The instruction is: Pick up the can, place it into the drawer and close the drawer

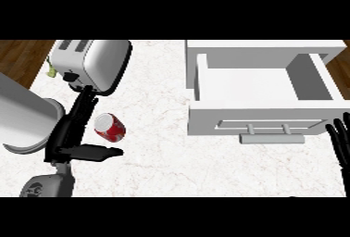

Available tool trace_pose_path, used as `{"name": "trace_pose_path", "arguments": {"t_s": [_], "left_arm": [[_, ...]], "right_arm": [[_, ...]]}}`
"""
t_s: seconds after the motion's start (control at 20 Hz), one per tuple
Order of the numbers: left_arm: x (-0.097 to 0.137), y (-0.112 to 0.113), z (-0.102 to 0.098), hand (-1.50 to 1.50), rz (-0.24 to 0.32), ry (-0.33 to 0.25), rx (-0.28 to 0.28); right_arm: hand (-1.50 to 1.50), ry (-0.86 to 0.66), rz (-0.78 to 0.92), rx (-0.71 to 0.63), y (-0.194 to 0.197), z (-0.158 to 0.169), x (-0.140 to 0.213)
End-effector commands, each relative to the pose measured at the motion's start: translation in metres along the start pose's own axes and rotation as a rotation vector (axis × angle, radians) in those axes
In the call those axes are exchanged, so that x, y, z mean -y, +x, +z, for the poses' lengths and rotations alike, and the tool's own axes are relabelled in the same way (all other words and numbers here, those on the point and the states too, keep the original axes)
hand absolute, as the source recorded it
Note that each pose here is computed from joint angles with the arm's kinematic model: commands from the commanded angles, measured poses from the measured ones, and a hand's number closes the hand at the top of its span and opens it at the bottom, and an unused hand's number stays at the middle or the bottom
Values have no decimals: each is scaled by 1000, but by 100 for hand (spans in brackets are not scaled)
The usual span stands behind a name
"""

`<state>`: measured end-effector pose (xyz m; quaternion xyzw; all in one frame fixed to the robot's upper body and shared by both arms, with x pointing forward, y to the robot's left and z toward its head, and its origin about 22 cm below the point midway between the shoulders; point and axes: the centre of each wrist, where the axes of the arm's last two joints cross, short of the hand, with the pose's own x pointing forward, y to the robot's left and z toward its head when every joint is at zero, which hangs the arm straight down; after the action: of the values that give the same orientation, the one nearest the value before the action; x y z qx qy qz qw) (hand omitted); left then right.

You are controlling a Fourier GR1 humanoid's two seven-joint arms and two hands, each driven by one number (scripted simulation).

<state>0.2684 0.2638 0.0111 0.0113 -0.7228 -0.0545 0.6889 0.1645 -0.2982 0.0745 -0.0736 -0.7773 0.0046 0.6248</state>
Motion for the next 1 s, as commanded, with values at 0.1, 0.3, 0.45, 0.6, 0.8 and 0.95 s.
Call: {"name": "trace_pose_path", "arguments": {"t_s": [0.1, 0.3, 0.45, 0.6, 0.8, 0.95], "left_arm": [[-22, -39, 12, -150, -5, 19, -17], [-19, -41, 10, -150, -33, 14, -20], [-33, -46, 7, -150, -29, 19, -17], [-34, -52, 10, -150, -47, 22, -49], [-34, -69, 12, -150, -24, 16, -56], [-16, -100, 26, -150, -22, 20, -60]], "right_arm": [[-150, -4, 6, 11, 0, -3, -17], [-150, 3, 11, 6, -3, -6, -9], [-150, 5, 6, 17, -4, -2, -13], [-150, -4, 9, 4, 9, 7, -16], [-150, -3, 13, -3, 3, 0, -4], [-150, -8, 8, 9, -7, 12, -2]]}}
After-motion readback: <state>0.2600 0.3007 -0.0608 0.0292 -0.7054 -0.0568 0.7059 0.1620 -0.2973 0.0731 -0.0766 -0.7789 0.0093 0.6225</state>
